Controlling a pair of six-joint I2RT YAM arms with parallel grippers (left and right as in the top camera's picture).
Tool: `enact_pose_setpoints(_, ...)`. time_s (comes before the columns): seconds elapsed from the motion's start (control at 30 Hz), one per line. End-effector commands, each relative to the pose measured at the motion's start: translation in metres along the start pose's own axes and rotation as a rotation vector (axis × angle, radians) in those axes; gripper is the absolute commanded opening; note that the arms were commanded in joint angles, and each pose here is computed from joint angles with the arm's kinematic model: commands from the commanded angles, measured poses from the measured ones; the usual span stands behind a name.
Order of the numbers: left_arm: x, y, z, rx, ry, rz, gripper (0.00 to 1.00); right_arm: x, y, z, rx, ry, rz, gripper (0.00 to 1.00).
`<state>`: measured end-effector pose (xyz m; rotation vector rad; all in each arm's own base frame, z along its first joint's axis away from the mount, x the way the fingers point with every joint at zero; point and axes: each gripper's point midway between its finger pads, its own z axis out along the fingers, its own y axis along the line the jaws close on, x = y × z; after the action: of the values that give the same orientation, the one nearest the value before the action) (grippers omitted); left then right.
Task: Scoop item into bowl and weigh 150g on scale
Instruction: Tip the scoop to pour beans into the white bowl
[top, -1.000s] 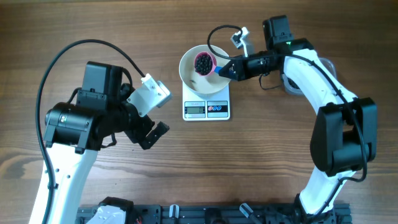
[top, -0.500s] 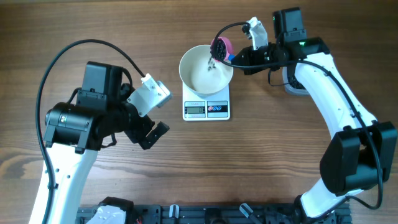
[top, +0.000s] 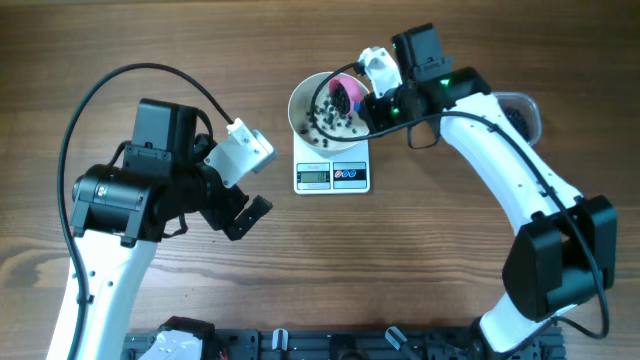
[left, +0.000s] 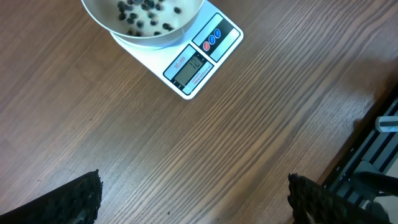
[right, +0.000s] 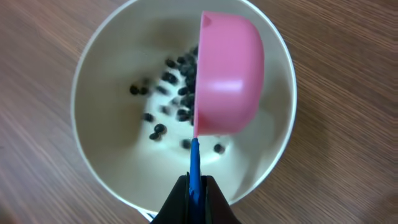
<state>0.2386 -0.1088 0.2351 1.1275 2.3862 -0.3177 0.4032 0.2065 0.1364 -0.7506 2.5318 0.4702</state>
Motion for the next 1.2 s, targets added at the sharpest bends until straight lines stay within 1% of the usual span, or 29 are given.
enact_pose_setpoints(0.0, -0.002, 0.002, -0.003, -0.009, -0.010, 0.017, 1.00, -0.020, 0.000, -0.026, 0.117, -0.062, -0.098, 0.05)
enact_pose_setpoints(0.17, -0.002, 0.002, -0.003, -0.009, -0.010, 0.017, 1.00, -0.029, 0.000, -0.044, 0.222, -0.095, -0.159, 0.04)
enact_pose_setpoints(0.33, -0.002, 0.002, -0.003, -0.009, -0.010, 0.017, 1.00, -0.025, 0.008, -0.042, 0.229, -0.071, -0.200, 0.05)
enact_pose_setpoints(0.4, -0.002, 0.002, -0.003, -0.009, -0.010, 0.017, 1.00, -0.024, 0.011, -0.041, 0.240, -0.061, -0.246, 0.04)
enact_pose_setpoints(0.53, -0.002, 0.002, -0.003, -0.009, -0.010, 0.017, 1.00, -0.026, 0.000, -0.047, 0.355, -0.047, -0.297, 0.04)
enact_pose_setpoints(0.57, -0.002, 0.002, -0.003, -0.009, -0.010, 0.017, 1.00, -0.027, 0.001, -0.047, 0.354, -0.049, -0.295, 0.05)
enact_pose_setpoints(0.63, -0.002, 0.002, -0.003, -0.009, -0.010, 0.017, 1.00, -0.019, 0.015, -0.041, 0.280, -0.027, -0.307, 0.05)
enact_pose_setpoints(0.7, -0.002, 0.002, -0.003, -0.009, -0.010, 0.017, 1.00, -0.016, 0.022, -0.038, 0.262, -0.020, -0.312, 0.05)
enact_pose_setpoints(0.87, -0.002, 0.002, -0.003, -0.009, -0.010, 0.017, 1.00, -0.034, 0.011, -0.054, 0.390, -0.052, -0.348, 0.04)
enact_pose_setpoints(0.9, -0.002, 0.002, -0.003, -0.009, -0.010, 0.017, 1.00, -0.035, 0.013, -0.053, 0.377, -0.055, -0.350, 0.04)
enact_pose_setpoints(0.97, -0.002, 0.002, -0.003, -0.009, -0.010, 0.017, 1.00, -0.026, 0.032, -0.043, 0.275, -0.036, -0.364, 0.05)
enact_pose_setpoints(1.03, -0.002, 0.002, -0.003, -0.009, -0.010, 0.017, 1.00, -0.024, 0.038, -0.041, 0.249, -0.037, -0.344, 0.04)
enact_pose_setpoints(1.13, -0.002, 0.002, -0.003, -0.009, -0.010, 0.017, 1.00, -0.035, 0.029, -0.062, 0.297, -0.089, -0.297, 0.04)
enact_pose_setpoints(1.17, -0.002, 0.002, -0.003, -0.009, -0.010, 0.017, 1.00, -0.044, 0.024, -0.077, 0.308, -0.134, -0.248, 0.04)
